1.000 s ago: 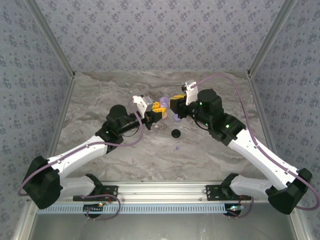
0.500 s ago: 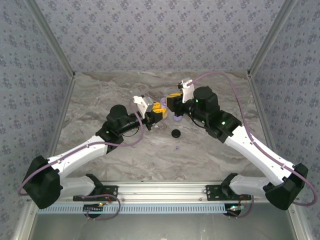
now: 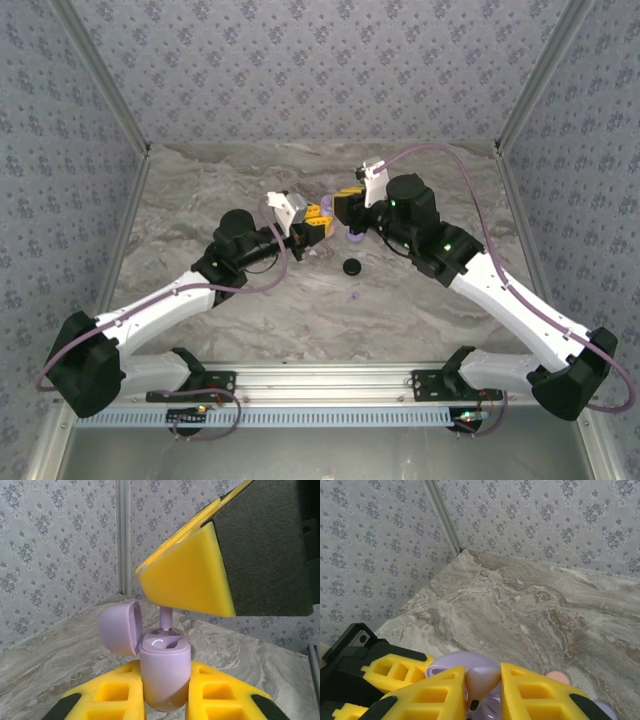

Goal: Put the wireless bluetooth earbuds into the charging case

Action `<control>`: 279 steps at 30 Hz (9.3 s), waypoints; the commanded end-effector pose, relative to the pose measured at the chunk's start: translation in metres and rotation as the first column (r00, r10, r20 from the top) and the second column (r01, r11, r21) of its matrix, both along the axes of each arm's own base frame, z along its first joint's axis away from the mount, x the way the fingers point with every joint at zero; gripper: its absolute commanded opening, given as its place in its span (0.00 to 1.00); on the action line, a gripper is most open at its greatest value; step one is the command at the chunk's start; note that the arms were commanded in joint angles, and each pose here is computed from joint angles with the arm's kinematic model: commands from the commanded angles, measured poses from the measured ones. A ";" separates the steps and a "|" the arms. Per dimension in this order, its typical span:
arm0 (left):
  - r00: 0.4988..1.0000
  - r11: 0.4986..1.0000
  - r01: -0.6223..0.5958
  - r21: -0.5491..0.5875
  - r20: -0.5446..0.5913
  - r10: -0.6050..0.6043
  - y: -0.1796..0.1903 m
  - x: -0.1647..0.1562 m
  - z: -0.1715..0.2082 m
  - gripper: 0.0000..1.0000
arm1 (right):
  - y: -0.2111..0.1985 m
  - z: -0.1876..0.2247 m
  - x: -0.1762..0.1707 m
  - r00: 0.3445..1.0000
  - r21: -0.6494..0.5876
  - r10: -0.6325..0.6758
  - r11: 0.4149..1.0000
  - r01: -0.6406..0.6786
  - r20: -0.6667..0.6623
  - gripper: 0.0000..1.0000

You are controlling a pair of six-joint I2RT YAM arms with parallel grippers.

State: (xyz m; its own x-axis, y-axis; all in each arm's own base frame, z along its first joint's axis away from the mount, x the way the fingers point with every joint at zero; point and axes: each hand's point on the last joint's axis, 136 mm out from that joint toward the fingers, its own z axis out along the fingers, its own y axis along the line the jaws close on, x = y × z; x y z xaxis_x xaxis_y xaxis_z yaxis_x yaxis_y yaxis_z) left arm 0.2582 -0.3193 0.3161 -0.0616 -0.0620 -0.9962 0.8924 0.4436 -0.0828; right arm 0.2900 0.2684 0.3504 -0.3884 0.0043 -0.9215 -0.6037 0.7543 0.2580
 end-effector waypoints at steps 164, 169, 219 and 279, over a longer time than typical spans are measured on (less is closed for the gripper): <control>0.983 0.984 0.177 0.017 0.042 -0.178 -0.012 -0.032 0.023 0.02 | 0.001 0.040 -0.040 0.921 -0.310 0.297 0.927 -0.213 0.253 0.22; 0.982 0.983 0.183 0.013 0.045 -0.183 -0.011 -0.034 0.025 0.02 | 0.006 0.034 -0.037 0.919 -0.335 0.305 0.918 -0.214 0.249 0.22; 0.984 0.985 0.171 0.004 0.040 -0.171 -0.010 -0.032 0.025 0.02 | 0.006 -0.014 -0.047 0.892 -0.456 0.416 0.838 -0.300 0.176 0.26; 0.977 0.973 0.210 -0.095 0.050 -0.206 -0.021 -0.028 0.039 0.02 | -0.011 0.035 -0.082 0.821 0.174 0.571 0.811 -0.559 -0.024 1.00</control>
State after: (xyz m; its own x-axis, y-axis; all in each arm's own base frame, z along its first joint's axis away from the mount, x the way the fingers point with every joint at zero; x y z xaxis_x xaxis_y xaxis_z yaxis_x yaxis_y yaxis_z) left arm 0.2230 -0.3402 0.3400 -0.0731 -0.1242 -0.9896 0.9717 0.2145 -0.0987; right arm 0.2150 0.2610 0.3809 -0.4484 -0.0783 -0.8904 -0.8798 0.2146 0.4242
